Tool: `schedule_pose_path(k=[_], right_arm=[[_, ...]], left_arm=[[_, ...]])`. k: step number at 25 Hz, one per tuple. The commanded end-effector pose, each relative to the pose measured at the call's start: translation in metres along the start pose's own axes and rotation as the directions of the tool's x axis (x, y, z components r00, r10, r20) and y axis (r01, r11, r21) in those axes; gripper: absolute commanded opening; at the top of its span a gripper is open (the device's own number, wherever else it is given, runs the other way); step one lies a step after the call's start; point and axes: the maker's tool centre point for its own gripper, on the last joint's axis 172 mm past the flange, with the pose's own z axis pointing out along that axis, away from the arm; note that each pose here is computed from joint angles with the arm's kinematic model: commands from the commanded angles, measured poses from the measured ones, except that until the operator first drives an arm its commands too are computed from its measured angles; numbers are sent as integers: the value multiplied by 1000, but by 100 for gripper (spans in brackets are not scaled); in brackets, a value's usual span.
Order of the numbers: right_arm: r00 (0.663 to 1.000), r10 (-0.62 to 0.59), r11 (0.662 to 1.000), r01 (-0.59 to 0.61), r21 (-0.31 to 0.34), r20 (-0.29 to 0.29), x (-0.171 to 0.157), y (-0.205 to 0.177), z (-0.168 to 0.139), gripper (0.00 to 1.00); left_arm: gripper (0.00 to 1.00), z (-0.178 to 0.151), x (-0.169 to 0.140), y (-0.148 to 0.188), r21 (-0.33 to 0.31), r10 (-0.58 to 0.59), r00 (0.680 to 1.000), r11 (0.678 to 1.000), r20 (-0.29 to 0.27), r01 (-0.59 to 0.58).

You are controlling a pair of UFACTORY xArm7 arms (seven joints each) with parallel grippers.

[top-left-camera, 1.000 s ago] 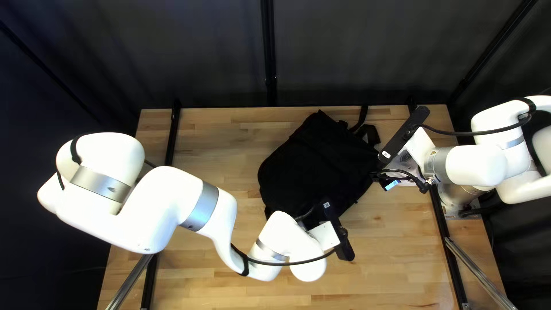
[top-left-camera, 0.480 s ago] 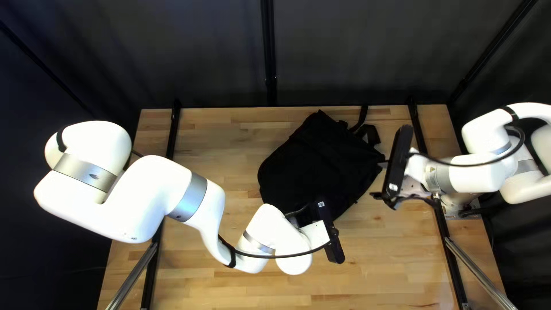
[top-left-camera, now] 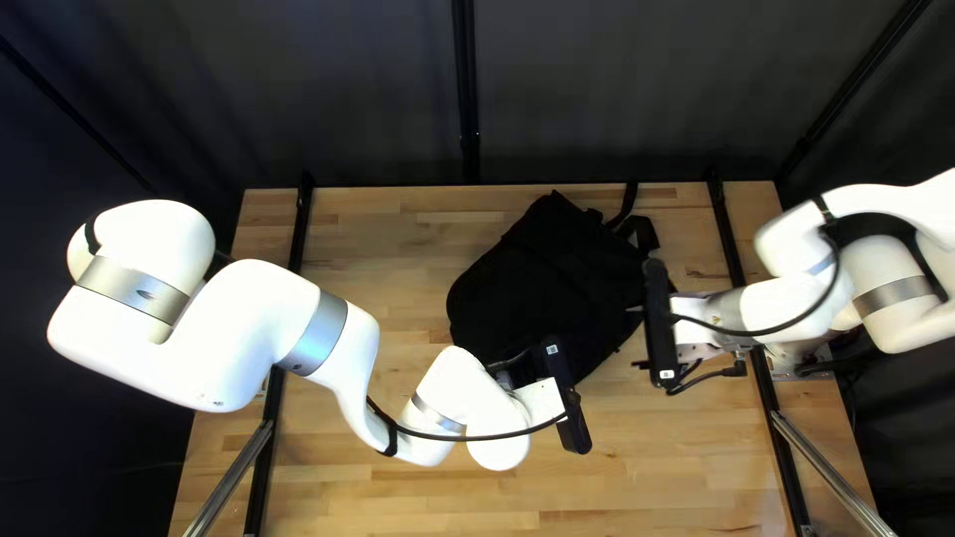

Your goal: Remove a lunch box from a kids backpack

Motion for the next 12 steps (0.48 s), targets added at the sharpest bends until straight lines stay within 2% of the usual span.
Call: schedule_pose_path(k=[1, 8, 11, 12], right_arm=[[1000, -11, 1000, 11, 0, 16, 1, 0, 0, 100], [1000, -24, 1000, 24, -5, 14, -2, -6, -1, 100], [986, -147, 989, 147, -13, -75, 4, -22, 10, 100], [969, -215, 977, 212, -35, -120, 8, -29, 14, 100]], left_arm=[[0, -1, -2, -1, -1, 0, 1000, 1000, 1, 0], [0, -5, -2, -2, 0, 1, 1000, 1000, -2, -1], [0, -7, -2, -2, 2, 1, 1000, 1000, -4, -1], [0, -8, -2, -1, 2, 2, 1000, 1000, -4, -2]])
